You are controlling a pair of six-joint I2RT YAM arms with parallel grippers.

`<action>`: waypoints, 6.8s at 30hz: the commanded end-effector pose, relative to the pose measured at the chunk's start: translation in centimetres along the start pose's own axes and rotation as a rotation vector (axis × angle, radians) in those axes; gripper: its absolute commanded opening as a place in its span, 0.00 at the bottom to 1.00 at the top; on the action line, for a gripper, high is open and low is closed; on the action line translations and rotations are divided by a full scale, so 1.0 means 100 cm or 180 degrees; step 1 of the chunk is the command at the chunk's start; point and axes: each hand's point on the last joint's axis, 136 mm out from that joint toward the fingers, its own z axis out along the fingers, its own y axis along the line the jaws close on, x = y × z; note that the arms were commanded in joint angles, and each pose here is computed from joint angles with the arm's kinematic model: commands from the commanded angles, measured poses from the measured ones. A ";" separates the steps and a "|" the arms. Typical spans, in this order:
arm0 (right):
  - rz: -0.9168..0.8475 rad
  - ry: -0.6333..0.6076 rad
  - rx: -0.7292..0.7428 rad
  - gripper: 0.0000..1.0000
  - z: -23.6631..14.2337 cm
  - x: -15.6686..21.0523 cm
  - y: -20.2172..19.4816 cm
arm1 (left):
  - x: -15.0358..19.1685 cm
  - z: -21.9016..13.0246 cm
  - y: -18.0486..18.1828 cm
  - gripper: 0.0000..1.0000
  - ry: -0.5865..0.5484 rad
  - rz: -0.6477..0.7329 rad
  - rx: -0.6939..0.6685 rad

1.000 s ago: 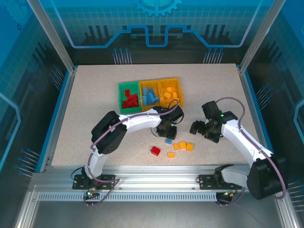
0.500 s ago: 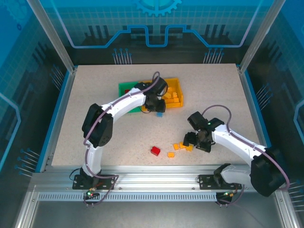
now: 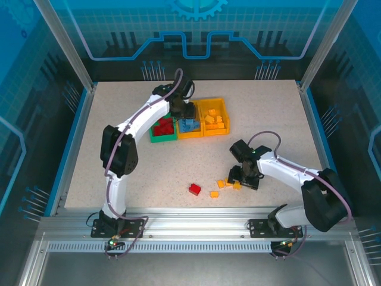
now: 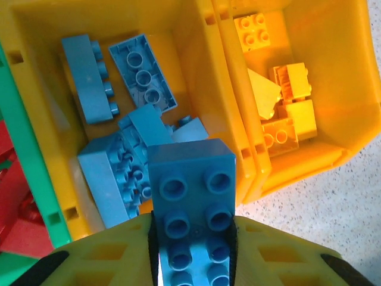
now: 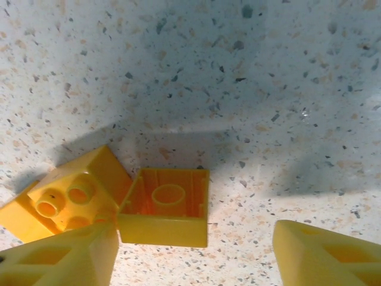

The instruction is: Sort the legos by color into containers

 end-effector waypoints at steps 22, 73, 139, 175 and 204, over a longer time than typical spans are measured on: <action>-0.0053 -0.0062 0.0165 0.35 -0.004 -0.005 -0.006 | -0.010 -0.023 0.015 0.99 -0.0334 -0.0050 -0.0038; 0.0056 -0.0620 -0.1326 0.70 -0.088 -0.284 0.172 | 0.309 -0.004 -0.041 0.98 0.1204 0.1488 0.0271; -0.0608 -0.0011 0.0121 0.33 0.017 -0.088 0.087 | 0.011 -0.023 0.103 0.99 -0.0221 -0.0813 0.0013; -0.0076 -0.0594 -0.1107 0.62 -0.071 -0.288 0.176 | 0.233 -0.029 -0.074 0.99 0.0334 0.1699 0.0998; -0.0141 -0.0834 -0.1050 0.82 -0.124 -0.232 0.096 | 0.328 0.024 -0.106 0.92 0.1022 0.3998 0.0725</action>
